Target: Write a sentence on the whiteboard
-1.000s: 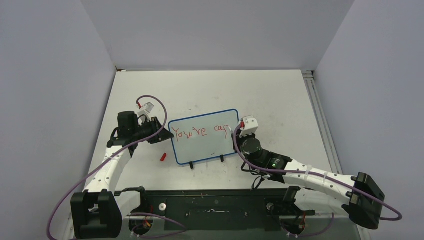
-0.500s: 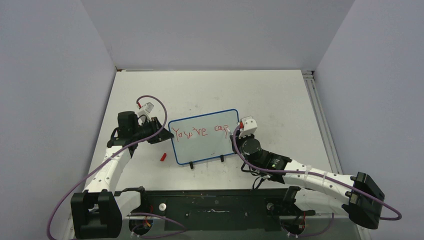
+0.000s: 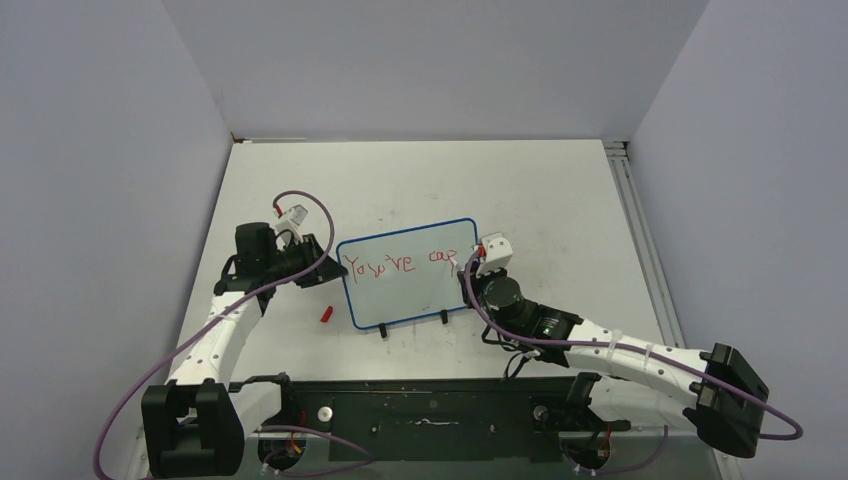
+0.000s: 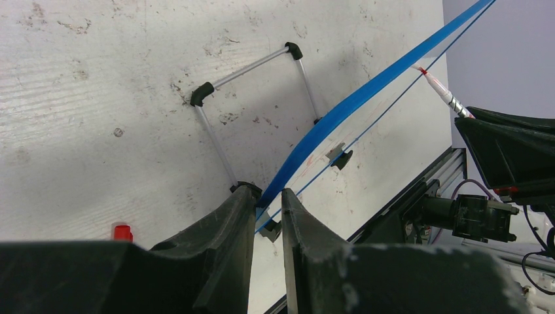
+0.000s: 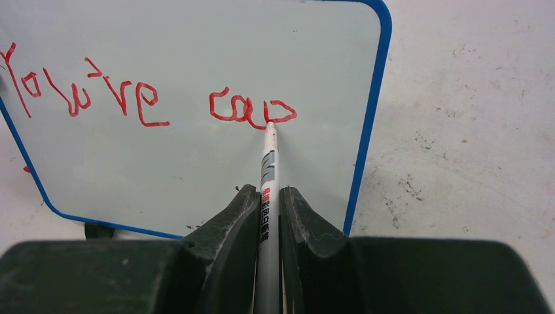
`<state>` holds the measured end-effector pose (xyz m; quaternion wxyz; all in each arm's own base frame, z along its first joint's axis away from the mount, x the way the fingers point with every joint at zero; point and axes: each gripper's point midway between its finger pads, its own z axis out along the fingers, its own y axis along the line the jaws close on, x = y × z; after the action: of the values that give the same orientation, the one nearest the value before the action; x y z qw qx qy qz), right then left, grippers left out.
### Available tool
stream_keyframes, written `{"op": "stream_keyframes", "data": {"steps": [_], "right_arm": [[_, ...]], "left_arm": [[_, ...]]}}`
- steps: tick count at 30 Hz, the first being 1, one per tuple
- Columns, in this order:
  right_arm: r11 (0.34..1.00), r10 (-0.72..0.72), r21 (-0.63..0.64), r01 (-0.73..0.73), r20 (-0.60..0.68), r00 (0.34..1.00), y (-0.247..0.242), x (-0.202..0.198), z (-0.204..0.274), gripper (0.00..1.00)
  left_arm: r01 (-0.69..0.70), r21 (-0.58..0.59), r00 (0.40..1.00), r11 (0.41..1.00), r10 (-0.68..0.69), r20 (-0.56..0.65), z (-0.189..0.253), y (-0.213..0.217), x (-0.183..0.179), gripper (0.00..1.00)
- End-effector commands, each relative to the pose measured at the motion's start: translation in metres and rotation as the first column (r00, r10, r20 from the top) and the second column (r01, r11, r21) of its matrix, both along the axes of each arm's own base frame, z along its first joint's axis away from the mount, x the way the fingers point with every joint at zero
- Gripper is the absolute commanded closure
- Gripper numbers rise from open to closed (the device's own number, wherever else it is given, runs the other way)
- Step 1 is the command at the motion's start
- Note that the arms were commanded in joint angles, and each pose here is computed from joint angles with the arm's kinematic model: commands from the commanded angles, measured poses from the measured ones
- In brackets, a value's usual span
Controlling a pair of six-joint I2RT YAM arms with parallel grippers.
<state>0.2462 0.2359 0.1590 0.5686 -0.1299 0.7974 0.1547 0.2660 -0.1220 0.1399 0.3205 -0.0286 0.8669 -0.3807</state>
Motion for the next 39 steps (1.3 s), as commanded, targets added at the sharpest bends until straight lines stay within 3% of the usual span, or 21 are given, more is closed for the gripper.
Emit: {"op": "stream_keyframes", "data": {"steps": [1,20,39], "right_arm": [[0.998,-0.006,0.055,0.004,0.041,0.999,-0.001,0.0,0.021,0.95],[0.994,-0.11,0.002,0.11,0.051,0.993,-0.026,0.006,0.02,0.95],[0.994,-0.106,0.002,0.106,0.081,0.991,-0.02,0.016,0.026,0.95]], "left_arm": [[0.013,0.011,0.998,1.0,-0.014,0.065,0.018,-0.001,0.008,0.8],[0.014,0.012,0.998,1.0,-0.015,0.067,0.018,-0.001,0.008,0.8],[0.014,0.012,0.998,1.0,-0.015,0.064,0.017,-0.001,0.008,0.8]]}}
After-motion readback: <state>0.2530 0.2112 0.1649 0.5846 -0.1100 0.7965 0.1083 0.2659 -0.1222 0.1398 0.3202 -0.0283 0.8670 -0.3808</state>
